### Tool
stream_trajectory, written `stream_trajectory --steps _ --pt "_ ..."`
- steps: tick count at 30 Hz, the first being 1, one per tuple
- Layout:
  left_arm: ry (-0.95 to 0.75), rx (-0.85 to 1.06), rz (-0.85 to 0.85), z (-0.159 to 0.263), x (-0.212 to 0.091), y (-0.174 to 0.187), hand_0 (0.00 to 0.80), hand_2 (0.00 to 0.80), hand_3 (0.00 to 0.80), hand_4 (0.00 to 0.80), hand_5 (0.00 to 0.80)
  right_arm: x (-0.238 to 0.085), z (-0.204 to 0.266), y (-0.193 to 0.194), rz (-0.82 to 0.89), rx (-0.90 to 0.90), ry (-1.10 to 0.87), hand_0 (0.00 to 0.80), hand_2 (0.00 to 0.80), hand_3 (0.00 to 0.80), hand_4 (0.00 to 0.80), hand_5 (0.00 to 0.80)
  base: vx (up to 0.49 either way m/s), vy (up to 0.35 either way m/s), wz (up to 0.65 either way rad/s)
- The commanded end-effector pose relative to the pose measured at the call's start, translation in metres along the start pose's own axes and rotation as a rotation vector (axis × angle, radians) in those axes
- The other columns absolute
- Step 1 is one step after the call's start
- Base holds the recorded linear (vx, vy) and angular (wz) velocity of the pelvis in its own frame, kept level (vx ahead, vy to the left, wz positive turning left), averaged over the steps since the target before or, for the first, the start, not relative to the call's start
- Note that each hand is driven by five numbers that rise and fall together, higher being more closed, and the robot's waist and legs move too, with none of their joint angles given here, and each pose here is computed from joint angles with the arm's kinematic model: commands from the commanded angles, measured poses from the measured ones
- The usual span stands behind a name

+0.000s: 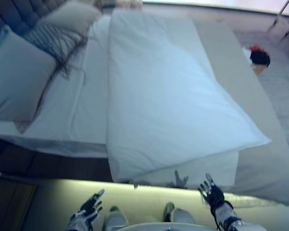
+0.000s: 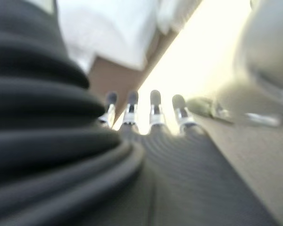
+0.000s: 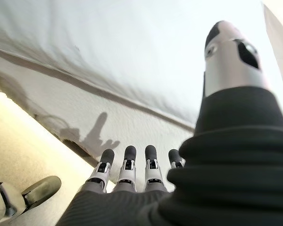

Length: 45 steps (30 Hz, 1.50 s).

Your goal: Make the bed neatly

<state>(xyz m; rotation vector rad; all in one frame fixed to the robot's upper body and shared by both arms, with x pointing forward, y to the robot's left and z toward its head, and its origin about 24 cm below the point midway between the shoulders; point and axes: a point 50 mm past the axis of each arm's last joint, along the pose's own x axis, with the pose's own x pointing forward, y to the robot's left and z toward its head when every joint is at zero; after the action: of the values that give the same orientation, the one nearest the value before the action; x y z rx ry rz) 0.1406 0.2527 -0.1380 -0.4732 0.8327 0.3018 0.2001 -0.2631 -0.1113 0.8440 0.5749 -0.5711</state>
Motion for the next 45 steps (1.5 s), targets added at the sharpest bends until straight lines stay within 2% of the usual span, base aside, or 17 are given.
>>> stream_trajectory --steps 1,5,13,18,22,33,45 --pt "-0.214 -0.109 -0.162 0.048 0.012 -0.033 0.000 0.000 0.000 0.000 0.000 0.011 0.053 0.035 0.051 0.132 -0.171 0.000 0.000 0.000 0.000 0.000 -0.216 -0.049 0.04" --pt "-0.318 -0.192 -0.252 0.073 0.013 -0.050 0.000 0.000 0.000 0.000 0.000 0.011 0.082 0.042 0.048 0.147 -0.246 0.000 0.000 0.000 0.000 0.000 -0.130 -0.066 0.02" --pt "-0.486 -0.282 -0.400 0.110 0.002 -0.079 0.000 0.000 0.000 0.000 0.000 -0.006 0.177 0.064 0.129 0.154 -0.440 0.000 0.000 0.000 0.000 0.000 -0.049 -0.078 -0.02" --pt "-0.514 -0.304 -0.391 0.117 -0.006 -0.068 0.000 0.000 0.000 0.000 0.000 -0.028 0.235 0.091 0.230 0.143 -0.582 0.000 0.000 0.000 0.000 0.000 0.002 -0.075 -0.02" --pt "-0.506 -0.330 -0.338 0.106 -0.011 -0.046 0.000 0.000 0.000 0.000 0.000 -0.050 0.273 0.116 0.326 0.109 -0.680 0.000 0.000 0.000 0.000 0.000 0.032 -0.028 0.01" --pt "-0.519 -0.376 -0.335 0.088 -0.027 -0.012 0.000 0.000 0.000 0.000 0.000 -0.093 0.323 0.166 0.471 -0.112 -0.744 0.000 0.000 0.000 0.000 0.000 0.058 -0.006 0.04" --pt "-0.503 -0.363 -0.322 0.076 -0.041 0.014 0.000 0.000 0.000 0.000 0.000 -0.117 0.331 0.226 0.646 -0.215 -0.807 0.000 0.000 0.000 0.000 0.000 0.013 -0.011 0.09"
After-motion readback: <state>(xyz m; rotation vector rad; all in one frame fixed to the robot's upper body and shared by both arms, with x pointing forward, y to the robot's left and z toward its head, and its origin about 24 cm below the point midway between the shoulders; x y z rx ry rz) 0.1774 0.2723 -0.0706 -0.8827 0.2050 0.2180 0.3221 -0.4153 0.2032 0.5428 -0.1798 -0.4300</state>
